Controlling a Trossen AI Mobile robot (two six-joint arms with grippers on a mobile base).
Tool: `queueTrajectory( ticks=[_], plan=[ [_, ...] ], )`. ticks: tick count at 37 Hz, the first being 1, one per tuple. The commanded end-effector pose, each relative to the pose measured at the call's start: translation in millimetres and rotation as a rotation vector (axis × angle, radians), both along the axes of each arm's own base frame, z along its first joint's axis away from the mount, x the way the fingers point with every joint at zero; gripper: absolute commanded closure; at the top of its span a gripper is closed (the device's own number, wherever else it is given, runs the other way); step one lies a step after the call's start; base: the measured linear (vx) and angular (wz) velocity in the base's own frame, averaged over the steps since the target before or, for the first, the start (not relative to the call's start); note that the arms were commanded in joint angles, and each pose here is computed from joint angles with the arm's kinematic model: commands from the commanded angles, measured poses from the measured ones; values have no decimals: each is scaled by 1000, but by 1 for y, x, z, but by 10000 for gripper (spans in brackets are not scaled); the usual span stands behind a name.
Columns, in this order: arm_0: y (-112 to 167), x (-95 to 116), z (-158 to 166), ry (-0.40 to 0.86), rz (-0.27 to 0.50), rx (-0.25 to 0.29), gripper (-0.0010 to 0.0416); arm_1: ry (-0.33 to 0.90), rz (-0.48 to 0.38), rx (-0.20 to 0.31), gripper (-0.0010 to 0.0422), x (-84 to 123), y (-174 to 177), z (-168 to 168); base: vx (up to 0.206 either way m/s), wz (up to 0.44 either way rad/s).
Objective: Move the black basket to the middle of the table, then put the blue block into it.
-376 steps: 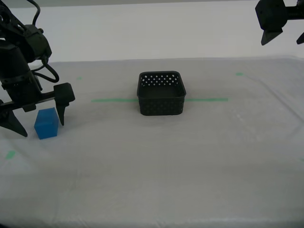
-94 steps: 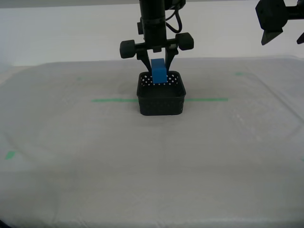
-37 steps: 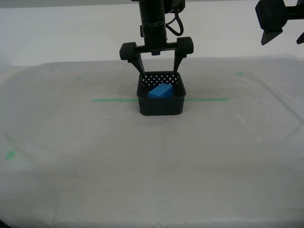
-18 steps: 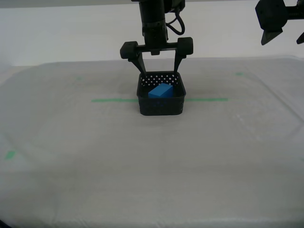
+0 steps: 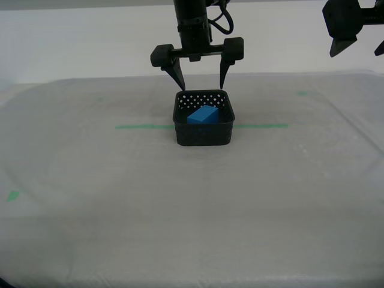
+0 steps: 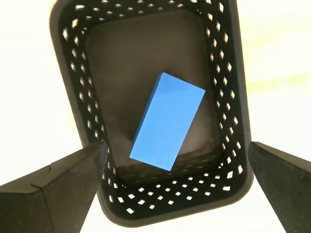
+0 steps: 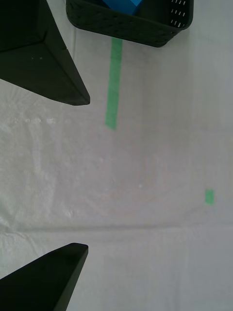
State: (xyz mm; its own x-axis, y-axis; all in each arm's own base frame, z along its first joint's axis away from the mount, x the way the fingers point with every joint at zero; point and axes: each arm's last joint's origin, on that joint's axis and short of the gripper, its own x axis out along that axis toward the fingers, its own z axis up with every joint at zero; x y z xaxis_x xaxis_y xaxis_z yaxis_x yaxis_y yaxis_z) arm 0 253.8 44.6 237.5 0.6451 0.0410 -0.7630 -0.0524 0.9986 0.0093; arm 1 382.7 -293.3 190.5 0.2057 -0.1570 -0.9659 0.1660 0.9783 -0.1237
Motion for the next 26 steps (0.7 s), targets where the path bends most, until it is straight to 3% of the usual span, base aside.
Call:
queueTrajectory(
  ticks=[1,11,26],
  plan=[
    [0,0,0,-1,-1,-3,7,-8,8,2,11,0,1,3,0,0],
    [0,0,0,-2,-1,-2,7,-21,10,12,11,-1,4,11,0,0],
    [0,0,0,-2,-1,-2,7,-29,19,68,11,-3,9,13,0,0]
  ],
)
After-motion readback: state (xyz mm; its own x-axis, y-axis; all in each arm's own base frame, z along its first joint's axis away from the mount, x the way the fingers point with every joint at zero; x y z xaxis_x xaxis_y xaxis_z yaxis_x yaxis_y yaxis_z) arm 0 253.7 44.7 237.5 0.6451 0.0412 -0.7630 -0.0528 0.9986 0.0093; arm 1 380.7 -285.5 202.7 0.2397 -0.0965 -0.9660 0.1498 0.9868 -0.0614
